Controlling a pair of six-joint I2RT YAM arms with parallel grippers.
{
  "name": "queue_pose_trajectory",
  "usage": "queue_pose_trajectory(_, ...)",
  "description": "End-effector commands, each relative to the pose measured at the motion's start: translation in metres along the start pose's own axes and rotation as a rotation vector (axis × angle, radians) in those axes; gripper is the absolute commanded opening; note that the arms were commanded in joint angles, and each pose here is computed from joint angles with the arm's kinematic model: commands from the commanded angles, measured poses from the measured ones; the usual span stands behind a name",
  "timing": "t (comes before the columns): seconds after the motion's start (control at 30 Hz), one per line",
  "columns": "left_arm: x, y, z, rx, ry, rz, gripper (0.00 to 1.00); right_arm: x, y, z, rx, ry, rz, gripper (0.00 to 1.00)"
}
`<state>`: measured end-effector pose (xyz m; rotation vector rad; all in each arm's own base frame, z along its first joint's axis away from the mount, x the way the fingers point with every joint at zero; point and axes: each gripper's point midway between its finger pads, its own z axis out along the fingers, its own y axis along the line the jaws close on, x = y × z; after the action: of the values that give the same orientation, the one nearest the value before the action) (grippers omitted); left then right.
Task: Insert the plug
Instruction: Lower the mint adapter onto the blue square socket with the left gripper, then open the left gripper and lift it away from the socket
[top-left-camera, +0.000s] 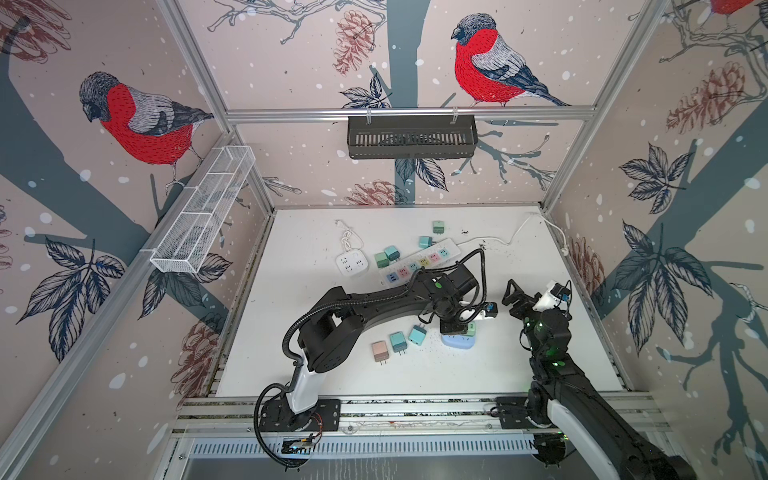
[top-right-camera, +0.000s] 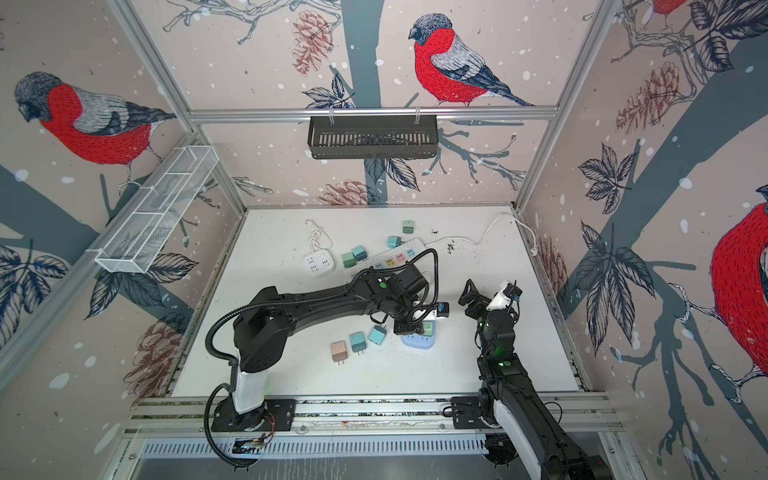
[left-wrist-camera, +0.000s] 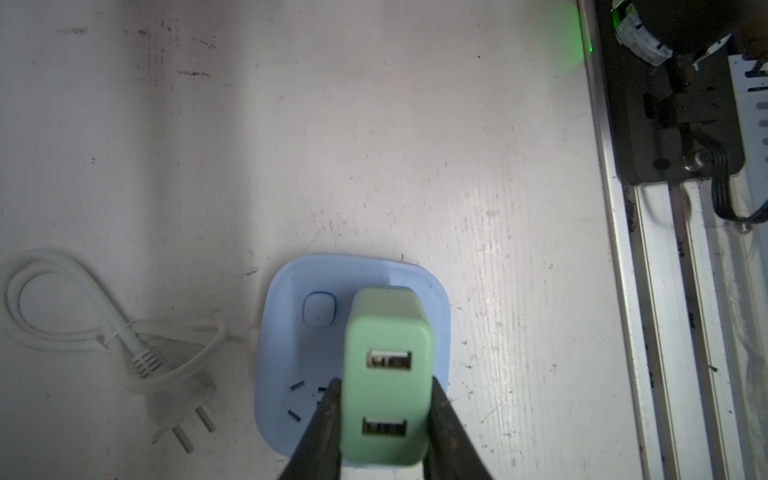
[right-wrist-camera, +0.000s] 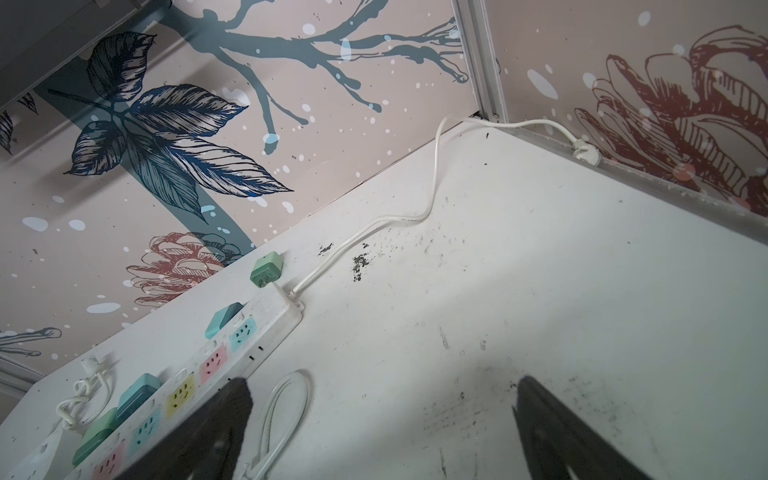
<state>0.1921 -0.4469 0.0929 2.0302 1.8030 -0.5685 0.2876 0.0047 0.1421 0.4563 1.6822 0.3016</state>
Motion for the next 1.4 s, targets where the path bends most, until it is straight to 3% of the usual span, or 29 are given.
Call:
queue_pose_trajectory(0.0,0.0,-0.002,0.001,0.011,0.012,0.025,0.0,-0.009,0.005,0.0,-0.019,-0.03,0.017,1.0)
queue_pose_trajectory(0.77,0.031,0.009,0.028,0.001,0.173,-0.001,0.0,-0.009,0.006,0.0,-0.022,-0.031,0.019,1.0)
queue_pose_trajectory(1.27,0.04,0.015,0.039,-0.018,0.205,0.013,0.0,-0.009,0.005,0.0,-0.019,-0.03,0.019,1.0)
queue_pose_trajectory(1.3,0.037,0.016,0.038,-0.027,0.193,0.017,0.02,-0.009,0.005,0.0,-0.017,-0.03,0.019,1.0)
queue_pose_trajectory(1.33,0.033,0.018,0.035,-0.038,0.175,0.02,0.12,-0.01,0.005,0.0,-0.017,-0.033,0.021,1.0)
queue_pose_trajectory(1.37,0.029,0.018,0.032,-0.043,0.157,0.025,0.35,-0.01,0.004,0.0,-0.013,-0.033,0.023,1.0)
